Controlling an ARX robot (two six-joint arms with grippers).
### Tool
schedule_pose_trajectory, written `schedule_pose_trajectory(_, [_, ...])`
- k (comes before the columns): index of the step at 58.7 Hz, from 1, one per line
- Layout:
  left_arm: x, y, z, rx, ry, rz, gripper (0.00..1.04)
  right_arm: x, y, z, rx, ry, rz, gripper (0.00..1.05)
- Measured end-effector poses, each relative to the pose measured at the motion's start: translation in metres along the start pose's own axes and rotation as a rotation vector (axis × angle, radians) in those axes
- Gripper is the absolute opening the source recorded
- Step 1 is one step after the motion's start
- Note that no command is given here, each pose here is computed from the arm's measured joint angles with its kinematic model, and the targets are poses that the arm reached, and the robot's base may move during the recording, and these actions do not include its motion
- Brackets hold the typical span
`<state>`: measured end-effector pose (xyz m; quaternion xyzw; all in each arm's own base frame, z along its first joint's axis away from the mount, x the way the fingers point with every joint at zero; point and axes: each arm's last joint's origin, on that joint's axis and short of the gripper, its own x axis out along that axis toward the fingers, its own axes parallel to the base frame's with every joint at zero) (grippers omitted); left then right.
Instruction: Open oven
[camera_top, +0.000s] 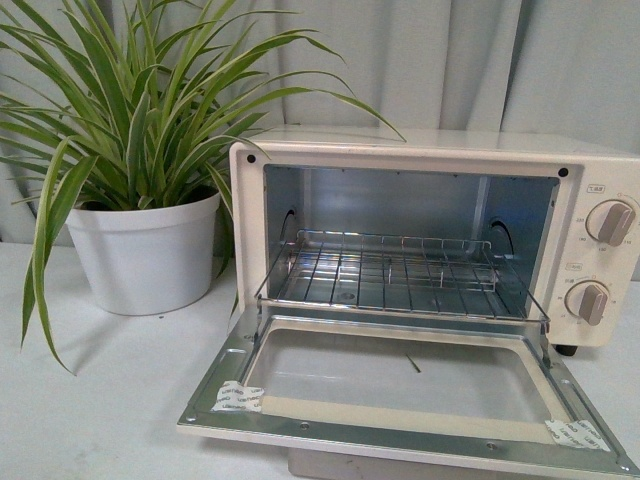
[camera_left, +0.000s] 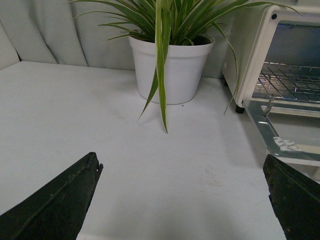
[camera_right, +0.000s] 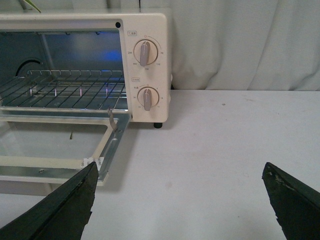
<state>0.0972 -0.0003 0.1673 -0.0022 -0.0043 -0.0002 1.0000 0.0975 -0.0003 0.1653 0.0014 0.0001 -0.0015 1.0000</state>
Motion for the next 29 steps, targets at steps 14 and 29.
schedule_pose_trajectory(14, [0.0,0.0,0.0,0.0,0.0,0.0,0.98,0.0,0.0,0.0,0.0,0.0,0.0,0.95])
schedule_pose_trajectory(29, [0.0,0.0,0.0,0.0,0.0,0.0,0.98,0.0,0.0,0.0,0.0,0.0,0.0,0.95])
